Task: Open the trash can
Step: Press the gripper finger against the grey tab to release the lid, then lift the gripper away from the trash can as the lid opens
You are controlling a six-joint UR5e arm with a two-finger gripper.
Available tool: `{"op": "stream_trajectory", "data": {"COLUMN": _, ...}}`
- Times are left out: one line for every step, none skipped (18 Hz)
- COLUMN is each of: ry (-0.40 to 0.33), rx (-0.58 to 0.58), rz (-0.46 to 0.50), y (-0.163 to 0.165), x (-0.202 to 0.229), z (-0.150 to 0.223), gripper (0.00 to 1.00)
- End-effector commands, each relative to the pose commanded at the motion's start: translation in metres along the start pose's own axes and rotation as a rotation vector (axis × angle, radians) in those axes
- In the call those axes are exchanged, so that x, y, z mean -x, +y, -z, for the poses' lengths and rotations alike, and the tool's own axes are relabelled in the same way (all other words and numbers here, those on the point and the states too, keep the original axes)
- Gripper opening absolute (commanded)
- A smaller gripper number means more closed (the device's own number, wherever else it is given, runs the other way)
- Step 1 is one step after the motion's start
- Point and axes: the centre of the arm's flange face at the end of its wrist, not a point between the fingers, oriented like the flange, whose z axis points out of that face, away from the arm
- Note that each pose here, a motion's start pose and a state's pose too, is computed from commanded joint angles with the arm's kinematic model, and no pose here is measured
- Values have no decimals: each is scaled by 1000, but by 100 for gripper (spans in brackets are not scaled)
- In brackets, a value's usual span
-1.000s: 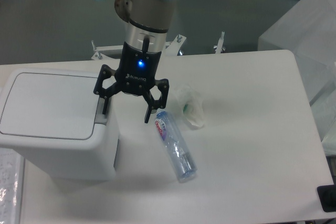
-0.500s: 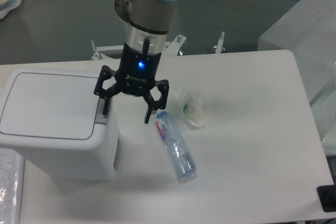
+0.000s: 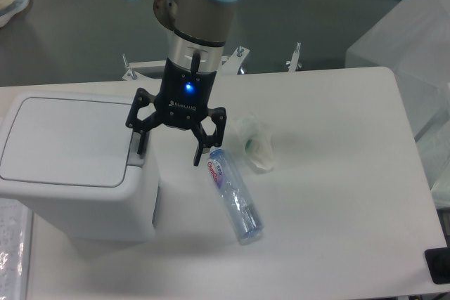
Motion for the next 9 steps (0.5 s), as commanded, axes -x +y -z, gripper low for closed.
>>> {"op": "stream_trajectory", "data": {"ry": 1, "rx": 0, "rz": 0, "y": 0, "x": 0, "z": 0, "gripper": 100}}
{"op": "stream_trajectory", "data": {"ry": 1, "rx": 0, "rz": 0, "y": 0, "x": 0, "z": 0, "gripper": 100}}
{"op": "stream_trajectory", "data": {"ry": 0, "rx": -1, "rz": -1, "y": 0, "x": 0, "z": 0, "gripper": 100}}
{"op": "stream_trajectory", "data": {"ry": 0, "rx": 1, "rz": -1, "y": 0, "x": 0, "z": -1, "gripper": 100}}
{"op": "stream_trajectory", "data": {"ry": 1, "rx": 3, "rz": 0, "y": 0, "x": 1, "z": -2, "gripper": 100}}
{"op": "stream_trajectory", "data": {"ry": 1, "rx": 4, "rz": 1, "y": 0, "x": 2, "z": -3, "gripper": 100}}
{"op": "stream_trajectory", "data": {"ry": 3, "rx": 3, "rz": 1, "y": 0, "x": 2, "z": -3, "gripper": 100}}
{"op": "stream_trajectory", "data": {"ry": 1, "rx": 4, "rz": 1, "y": 0, "x": 2, "z": -3, "gripper": 100}}
{"op": "stream_trajectory", "data": {"ry": 2, "rx": 2, "rz": 0, "y": 0, "x": 1, "z": -2, "gripper": 100}}
